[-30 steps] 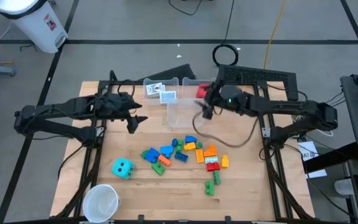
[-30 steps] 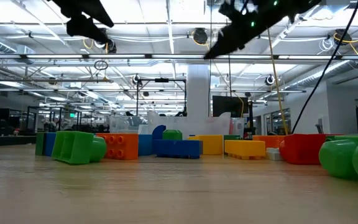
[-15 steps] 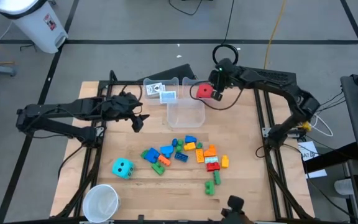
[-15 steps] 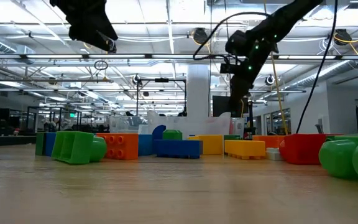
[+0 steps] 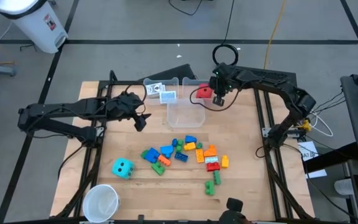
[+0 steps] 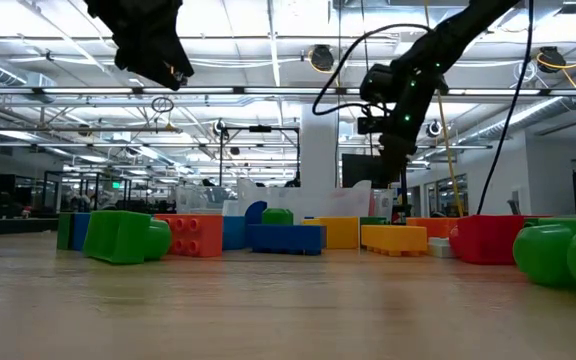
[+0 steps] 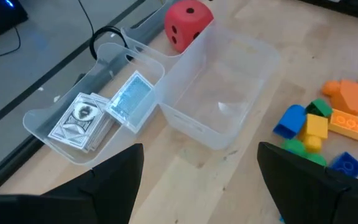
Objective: Pick & Place Toys
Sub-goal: Put the red dice into the top right transparent bin
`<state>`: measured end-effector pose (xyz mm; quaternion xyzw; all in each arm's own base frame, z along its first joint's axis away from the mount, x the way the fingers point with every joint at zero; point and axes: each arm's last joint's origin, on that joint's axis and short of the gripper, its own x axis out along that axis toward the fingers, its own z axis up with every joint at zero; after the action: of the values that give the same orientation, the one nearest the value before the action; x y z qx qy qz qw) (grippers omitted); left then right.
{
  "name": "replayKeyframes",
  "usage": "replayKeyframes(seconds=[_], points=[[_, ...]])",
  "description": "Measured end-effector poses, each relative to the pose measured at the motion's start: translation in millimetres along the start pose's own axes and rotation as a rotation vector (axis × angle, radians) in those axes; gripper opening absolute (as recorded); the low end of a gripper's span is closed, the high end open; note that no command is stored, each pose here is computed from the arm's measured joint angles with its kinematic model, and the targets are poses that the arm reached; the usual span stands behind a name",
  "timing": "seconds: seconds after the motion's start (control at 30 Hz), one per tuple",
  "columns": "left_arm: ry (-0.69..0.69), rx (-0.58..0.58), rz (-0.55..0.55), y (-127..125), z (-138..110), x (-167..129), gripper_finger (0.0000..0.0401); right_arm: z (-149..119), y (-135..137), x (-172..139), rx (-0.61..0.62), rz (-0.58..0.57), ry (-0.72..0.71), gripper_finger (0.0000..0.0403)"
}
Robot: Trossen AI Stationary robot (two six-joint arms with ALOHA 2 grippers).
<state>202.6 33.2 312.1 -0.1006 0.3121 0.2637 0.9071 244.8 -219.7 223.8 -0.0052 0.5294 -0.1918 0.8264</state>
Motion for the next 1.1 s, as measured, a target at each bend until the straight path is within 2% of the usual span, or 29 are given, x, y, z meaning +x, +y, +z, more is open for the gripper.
replayKeyframes(seconds=[0.33,0.5,0.67,0.77,0.83,1.1], points=[[-0.001,-0.015,0.018,4.4,1.2,1.2,0.0321,4.4,-2.0,29.0,-0.026,-0.007,-0.017,0.0000],[-0.002,-0.016,0.018,4.4,1.4,1.3,0.0321,17.9,-6.5,36.9,-0.041,-0.051,-0.153,0.0000],[-0.002,-0.016,0.017,4.4,1.3,1.3,0.0321,34.1,-1.3,25.1,-0.167,0.197,-0.449,0.0000],[-0.002,-0.016,0.017,4.4,1.3,1.3,0.0321,40.7,-1.2,16.5,-0.149,0.223,-0.531,0.0000],[-0.001,-0.016,0.017,4.4,1.3,1.3,0.0321,40.6,-1.3,14.7,-0.125,0.221,-0.525,0.0000],[-0.001,-0.003,0.017,4.4,1.2,1.3,0.0321,33.2,-3.9,17.5,-0.082,0.069,-0.379,0.0000]])
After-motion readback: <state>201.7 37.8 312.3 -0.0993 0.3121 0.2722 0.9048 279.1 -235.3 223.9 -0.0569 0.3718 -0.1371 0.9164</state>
